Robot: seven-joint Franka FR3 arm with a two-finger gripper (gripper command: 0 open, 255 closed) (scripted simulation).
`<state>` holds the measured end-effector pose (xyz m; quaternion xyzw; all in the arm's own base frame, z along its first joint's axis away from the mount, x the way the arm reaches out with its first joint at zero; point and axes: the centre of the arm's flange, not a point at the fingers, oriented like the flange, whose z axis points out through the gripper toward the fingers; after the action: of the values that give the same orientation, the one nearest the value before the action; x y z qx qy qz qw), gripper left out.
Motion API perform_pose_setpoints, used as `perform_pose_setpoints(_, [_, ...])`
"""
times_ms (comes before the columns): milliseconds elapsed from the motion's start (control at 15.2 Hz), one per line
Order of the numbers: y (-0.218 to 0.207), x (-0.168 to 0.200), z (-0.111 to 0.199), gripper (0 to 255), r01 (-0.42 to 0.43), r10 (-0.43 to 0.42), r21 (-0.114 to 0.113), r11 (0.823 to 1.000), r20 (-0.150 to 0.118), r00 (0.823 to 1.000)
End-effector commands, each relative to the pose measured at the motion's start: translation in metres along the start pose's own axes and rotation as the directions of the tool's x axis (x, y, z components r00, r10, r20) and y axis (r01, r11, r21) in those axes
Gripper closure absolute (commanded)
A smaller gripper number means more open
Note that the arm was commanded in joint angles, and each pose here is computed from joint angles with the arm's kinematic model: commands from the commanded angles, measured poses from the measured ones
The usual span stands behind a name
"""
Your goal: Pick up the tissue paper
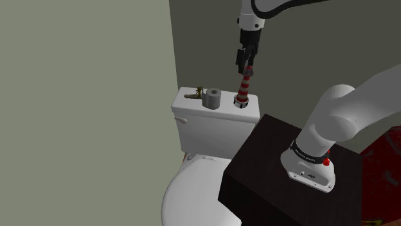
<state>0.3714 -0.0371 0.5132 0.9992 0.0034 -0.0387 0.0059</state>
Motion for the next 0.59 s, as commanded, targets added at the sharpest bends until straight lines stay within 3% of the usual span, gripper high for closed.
perform_pose_setpoints(0, [-0.002,0.02,0.017,0,0.005,-0.005,0.002,1.0,-0.007,1.0])
perform_pose_setpoints(528, [-0.006,0.1,0.082,0,0.026,-0.026,0.011,1.0,-0.027,0.999])
